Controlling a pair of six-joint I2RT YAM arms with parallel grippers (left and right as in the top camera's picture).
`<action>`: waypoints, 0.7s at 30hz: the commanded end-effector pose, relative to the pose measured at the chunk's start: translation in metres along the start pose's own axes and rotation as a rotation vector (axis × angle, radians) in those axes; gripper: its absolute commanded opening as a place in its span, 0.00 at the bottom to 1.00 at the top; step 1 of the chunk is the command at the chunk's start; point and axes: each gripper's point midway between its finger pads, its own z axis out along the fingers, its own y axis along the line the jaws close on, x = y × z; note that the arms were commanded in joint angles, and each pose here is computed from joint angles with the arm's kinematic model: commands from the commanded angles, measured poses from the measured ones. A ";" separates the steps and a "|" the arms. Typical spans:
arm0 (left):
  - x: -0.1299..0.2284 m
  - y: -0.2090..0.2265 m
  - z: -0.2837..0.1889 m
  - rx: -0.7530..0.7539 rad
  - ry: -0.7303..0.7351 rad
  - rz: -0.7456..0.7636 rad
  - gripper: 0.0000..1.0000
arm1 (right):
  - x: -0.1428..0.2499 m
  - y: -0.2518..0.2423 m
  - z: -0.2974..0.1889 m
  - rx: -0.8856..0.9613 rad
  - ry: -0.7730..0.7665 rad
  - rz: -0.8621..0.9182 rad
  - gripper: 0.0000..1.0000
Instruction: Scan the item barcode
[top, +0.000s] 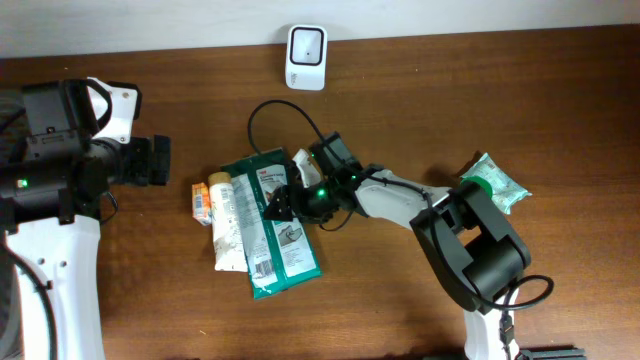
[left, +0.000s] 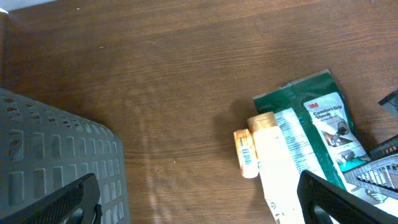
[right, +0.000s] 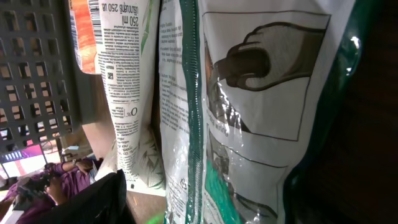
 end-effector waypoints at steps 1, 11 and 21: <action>-0.003 0.000 -0.007 0.004 -0.023 0.014 0.99 | 0.012 0.003 0.020 0.003 0.021 -0.021 0.75; -0.003 0.000 -0.007 0.004 -0.023 0.014 0.99 | 0.024 0.012 0.052 0.024 0.030 -0.096 0.29; -0.003 0.000 -0.007 0.004 -0.023 0.014 0.99 | 0.005 0.031 -0.031 0.180 -0.056 -0.209 0.04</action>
